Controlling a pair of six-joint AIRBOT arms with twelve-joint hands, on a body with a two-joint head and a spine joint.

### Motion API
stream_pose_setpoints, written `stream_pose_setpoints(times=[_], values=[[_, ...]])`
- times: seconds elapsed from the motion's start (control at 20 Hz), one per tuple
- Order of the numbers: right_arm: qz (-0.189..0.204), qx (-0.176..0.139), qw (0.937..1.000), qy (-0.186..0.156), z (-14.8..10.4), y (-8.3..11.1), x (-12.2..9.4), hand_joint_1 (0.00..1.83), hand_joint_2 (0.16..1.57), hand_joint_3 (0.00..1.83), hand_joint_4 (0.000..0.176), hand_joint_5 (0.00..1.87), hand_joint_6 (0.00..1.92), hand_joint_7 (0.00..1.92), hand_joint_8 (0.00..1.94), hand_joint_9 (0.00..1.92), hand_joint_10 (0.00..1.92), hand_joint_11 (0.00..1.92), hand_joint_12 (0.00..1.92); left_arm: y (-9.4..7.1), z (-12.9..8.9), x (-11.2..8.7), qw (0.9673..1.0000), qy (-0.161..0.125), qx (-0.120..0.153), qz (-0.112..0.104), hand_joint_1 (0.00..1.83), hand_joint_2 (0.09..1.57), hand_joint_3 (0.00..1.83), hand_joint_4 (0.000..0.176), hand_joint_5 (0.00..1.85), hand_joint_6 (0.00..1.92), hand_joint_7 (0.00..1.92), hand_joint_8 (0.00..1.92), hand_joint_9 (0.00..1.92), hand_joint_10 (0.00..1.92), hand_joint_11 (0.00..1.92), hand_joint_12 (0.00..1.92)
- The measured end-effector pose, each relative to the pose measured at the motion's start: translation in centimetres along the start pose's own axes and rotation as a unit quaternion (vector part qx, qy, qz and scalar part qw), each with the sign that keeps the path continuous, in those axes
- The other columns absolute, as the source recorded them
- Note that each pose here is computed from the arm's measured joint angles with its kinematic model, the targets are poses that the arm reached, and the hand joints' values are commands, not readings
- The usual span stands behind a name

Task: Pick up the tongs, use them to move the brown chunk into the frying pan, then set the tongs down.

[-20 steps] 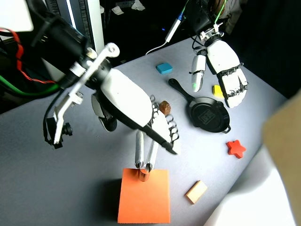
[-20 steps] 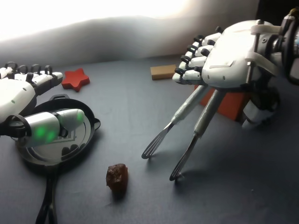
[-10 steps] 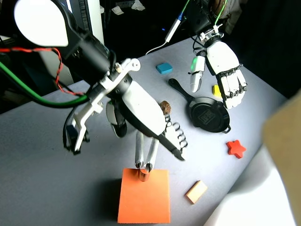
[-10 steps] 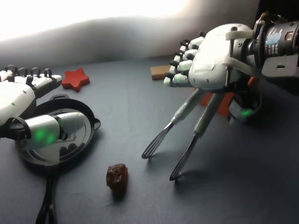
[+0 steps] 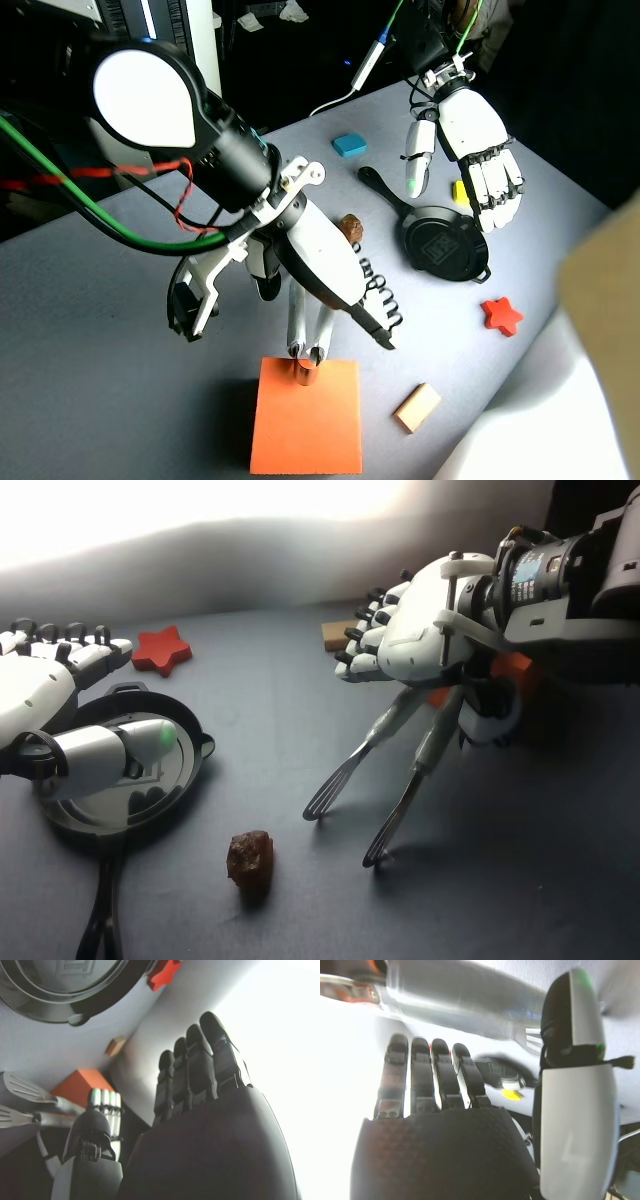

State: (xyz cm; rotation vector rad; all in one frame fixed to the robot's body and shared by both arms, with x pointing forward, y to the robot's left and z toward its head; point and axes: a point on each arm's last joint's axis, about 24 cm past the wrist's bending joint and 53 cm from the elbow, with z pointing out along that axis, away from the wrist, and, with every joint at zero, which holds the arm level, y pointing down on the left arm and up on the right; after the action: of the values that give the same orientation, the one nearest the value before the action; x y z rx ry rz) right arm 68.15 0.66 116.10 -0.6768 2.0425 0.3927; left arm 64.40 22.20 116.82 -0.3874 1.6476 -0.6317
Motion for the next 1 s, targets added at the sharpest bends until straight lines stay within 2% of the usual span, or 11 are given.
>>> stream_pose_setpoints(times=[0.15,0.25,0.45,0.65,0.7,0.8,1.0], values=[[0.0,-0.004,0.9999,0.015,0.8,0.5,1.4,1.03,0.87,0.0,0.0,0.0,0.0,0.0,0.0,0.0,0.0,0.0,0.0,-0.2,0.0,0.3,1.0,0.003,0.002,-0.001,0.0,1.24,0.0,0.013,0.14,0.0,0.18,0.0,0.21,0.0,0.0,0.68],[0.003,-0.004,0.9999,0.017,1.3,0.3,1.7,0.98,0.87,0.0,0.0,0.0,0.0,0.0,0.0,0.0,0.0,0.0,0.0,-0.2,0.0,0.4,1.0,0.004,0.002,-0.002,0.0,1.22,0.0,0.01,0.15,0.0,0.18,0.0,0.21,0.0,0.0,0.67],[0.004,0.005,0.9999,0.01,2.0,-0.6,1.1,1.02,0.87,0.0,0.0,0.0,0.0,0.0,0.0,0.0,0.0,0.0,0.0,-0.2,0.0,0.4,1.0,0.004,0.001,-0.003,0.0,1.21,0.0,0.002,0.16,0.0,0.19,0.0,0.22,0.0,0.0,0.76],[0.006,0.004,0.9999,0.011,2.9,-0.5,1.3,1.05,0.87,0.0,0.0,0.0,0.0,0.0,0.0,0.0,0.0,0.0,0.0,-0.1,0.0,0.4,1.0,0.004,0.0,-0.003,0.0,1.19,0.0,0.0,0.19,0.01,0.21,0.0,0.24,0.0,0.0,0.81],[0.008,0.004,0.9999,0.011,2.9,-0.6,1.3,1.06,0.87,0.0,0.0,0.0,0.0,0.0,0.0,0.0,0.0,0.0,0.0,-0.1,0.0,0.4,1.0,0.004,0.0,-0.004,0.0,1.18,0.0,0.006,0.19,0.01,0.2,0.0,0.23,0.0,0.0,0.81],[0.007,0.003,0.9999,0.01,3.0,-0.5,1.3,1.06,0.88,0.0,0.0,0.0,0.0,0.0,0.0,0.0,0.0,0.0,0.0,-0.1,0.0,0.4,1.0,0.004,0.0,-0.004,0.0,1.2,0.0,0.005,0.17,0.0,0.19,0.0,0.22,0.0,0.0,0.78],[0.009,0.004,0.9999,0.011,3.0,-0.7,1.4,1.07,0.91,0.01,0.0,0.0,0.0,0.0,0.0,0.0,0.0,0.0,0.0,-0.1,0.0,0.4,1.0,0.004,0.0,-0.004,0.0,1.22,0.01,0.014,0.12,0.0,0.18,0.0,0.21,0.0,0.0,0.77]])
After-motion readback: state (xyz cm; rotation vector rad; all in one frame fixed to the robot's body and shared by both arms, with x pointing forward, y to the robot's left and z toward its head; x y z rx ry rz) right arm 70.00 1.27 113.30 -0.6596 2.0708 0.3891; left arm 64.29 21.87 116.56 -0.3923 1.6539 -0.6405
